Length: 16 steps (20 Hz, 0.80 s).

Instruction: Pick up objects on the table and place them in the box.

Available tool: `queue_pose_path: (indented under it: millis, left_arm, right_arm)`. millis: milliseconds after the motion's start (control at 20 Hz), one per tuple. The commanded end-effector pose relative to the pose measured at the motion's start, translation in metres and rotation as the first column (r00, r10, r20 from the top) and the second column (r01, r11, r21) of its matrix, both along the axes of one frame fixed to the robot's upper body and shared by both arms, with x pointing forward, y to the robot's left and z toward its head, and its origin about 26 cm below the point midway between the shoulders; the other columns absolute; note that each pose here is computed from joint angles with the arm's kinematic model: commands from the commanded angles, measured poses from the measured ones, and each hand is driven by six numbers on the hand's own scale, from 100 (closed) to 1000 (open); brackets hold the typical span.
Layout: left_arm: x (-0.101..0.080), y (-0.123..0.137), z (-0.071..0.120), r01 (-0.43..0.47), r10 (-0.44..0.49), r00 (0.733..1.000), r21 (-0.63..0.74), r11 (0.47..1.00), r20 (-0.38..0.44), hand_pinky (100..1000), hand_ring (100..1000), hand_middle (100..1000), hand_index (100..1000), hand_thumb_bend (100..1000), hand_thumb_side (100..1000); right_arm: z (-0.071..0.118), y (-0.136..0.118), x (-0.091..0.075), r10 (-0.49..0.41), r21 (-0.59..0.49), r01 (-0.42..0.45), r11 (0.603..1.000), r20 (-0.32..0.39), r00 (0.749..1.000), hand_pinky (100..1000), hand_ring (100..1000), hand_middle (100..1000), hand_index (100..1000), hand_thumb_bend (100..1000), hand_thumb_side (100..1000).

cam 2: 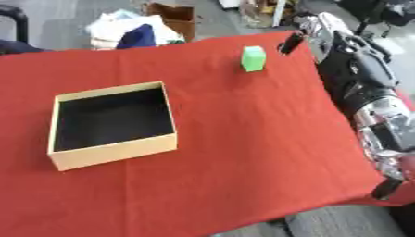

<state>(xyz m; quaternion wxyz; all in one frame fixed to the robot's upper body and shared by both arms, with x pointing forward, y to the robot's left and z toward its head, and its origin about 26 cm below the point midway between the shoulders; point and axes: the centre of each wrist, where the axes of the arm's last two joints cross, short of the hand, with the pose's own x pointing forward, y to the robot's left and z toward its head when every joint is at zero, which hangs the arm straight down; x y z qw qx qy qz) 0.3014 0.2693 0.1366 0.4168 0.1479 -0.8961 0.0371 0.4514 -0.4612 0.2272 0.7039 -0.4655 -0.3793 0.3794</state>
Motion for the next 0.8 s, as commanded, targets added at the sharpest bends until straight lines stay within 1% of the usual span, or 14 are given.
queue_pose_path:
  millis: [50,300,400,450,500,650,800]
  left_arm:
    - [0.000,0.001,0.007,0.004,-0.005,1.000,0.014,1.000,0.025,636,817,632,711,100,119]
    - [0.001,0.000,0.008,0.005,-0.005,1.000,0.015,1.000,0.026,636,818,632,711,100,119]
    - [0.001,0.000,0.008,0.004,-0.005,1.000,0.016,1.000,0.026,636,818,632,711,100,118]
    - [0.001,0.000,0.008,0.004,-0.004,1.000,0.016,1.000,0.026,636,818,632,711,100,117]
    - [0.001,0.000,0.008,0.004,-0.004,1.000,0.017,1.000,0.026,636,818,632,712,100,117]
    - [0.001,0.000,0.008,0.004,-0.004,1.000,0.019,1.000,0.026,636,819,633,712,100,116]
    - [0.001,0.001,0.009,0.004,-0.004,1.000,0.021,1.000,0.027,636,819,633,712,100,116]
  right_arm:
    - [0.022,0.003,0.000,0.032,-0.055,-0.031,0.998,0.016,0.999,839,914,1000,1000,159,146]
    - [0.026,0.014,0.002,0.090,-0.070,-0.089,0.994,0.002,0.996,841,917,1000,1000,160,153]
    - [0.026,0.018,0.003,0.109,-0.077,-0.110,0.991,-0.010,0.994,844,919,1000,1000,179,160]
    - [0.026,0.019,0.003,0.119,-0.082,-0.120,0.989,-0.019,0.993,848,921,1000,1000,230,175]
    - [0.027,0.021,0.003,0.128,-0.088,-0.130,0.988,-0.028,0.991,848,921,1000,1000,200,168]
    - [0.028,0.025,0.003,0.155,-0.106,-0.160,0.981,-0.051,0.987,853,924,1000,1000,227,179]
    - [0.028,0.029,0.003,0.178,-0.120,-0.185,0.975,-0.072,0.981,855,925,1000,1000,234,187]
